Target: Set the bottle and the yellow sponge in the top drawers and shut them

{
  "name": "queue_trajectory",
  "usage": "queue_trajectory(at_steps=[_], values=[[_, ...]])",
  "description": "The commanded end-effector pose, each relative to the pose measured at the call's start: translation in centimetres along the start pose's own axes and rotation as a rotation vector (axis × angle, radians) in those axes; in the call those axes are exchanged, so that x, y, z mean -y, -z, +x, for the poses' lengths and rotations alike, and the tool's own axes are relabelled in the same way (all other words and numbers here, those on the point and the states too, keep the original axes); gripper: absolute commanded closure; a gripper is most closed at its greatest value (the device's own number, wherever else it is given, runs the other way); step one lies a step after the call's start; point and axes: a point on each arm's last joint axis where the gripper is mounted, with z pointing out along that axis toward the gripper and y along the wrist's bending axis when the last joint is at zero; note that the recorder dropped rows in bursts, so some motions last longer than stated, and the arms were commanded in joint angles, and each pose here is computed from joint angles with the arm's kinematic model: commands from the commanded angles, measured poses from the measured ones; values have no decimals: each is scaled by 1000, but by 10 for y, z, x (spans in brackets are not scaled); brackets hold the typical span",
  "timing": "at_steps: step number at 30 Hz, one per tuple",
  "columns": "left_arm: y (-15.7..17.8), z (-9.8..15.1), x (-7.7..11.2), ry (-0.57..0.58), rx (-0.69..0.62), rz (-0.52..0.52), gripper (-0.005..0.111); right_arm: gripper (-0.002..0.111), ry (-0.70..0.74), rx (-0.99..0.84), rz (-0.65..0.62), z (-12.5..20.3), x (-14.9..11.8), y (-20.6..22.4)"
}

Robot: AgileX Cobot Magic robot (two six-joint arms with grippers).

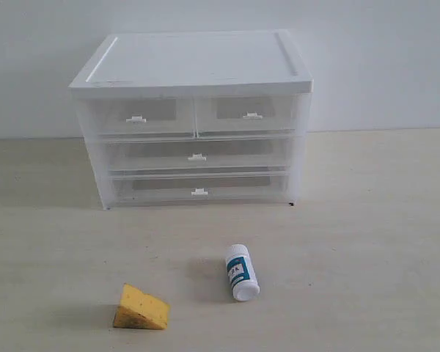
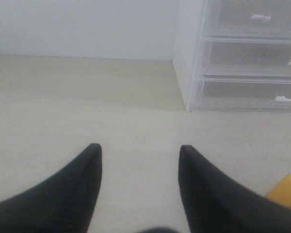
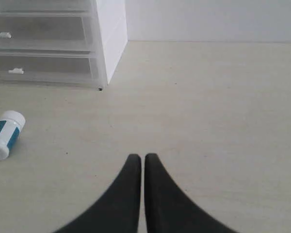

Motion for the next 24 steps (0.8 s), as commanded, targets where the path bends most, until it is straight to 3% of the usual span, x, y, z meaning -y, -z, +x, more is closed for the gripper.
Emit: queue_trajectory(at_steps=[1,3,8,11,24], values=[[0,0,0,-4,11,-1,61,108,0,5,11,0,1,0],[0,0,1,98,8,13,61,108,0,5,11,0,1,0],[1,0,11,780,-31,119,61,108,0,5,11,0,1,0],[1,-2,17,1080,-69,186,61,108,0,5,11,0,1,0],[2,-8,15,1116,-3,204,61,108,0,5,11,0,1,0]])
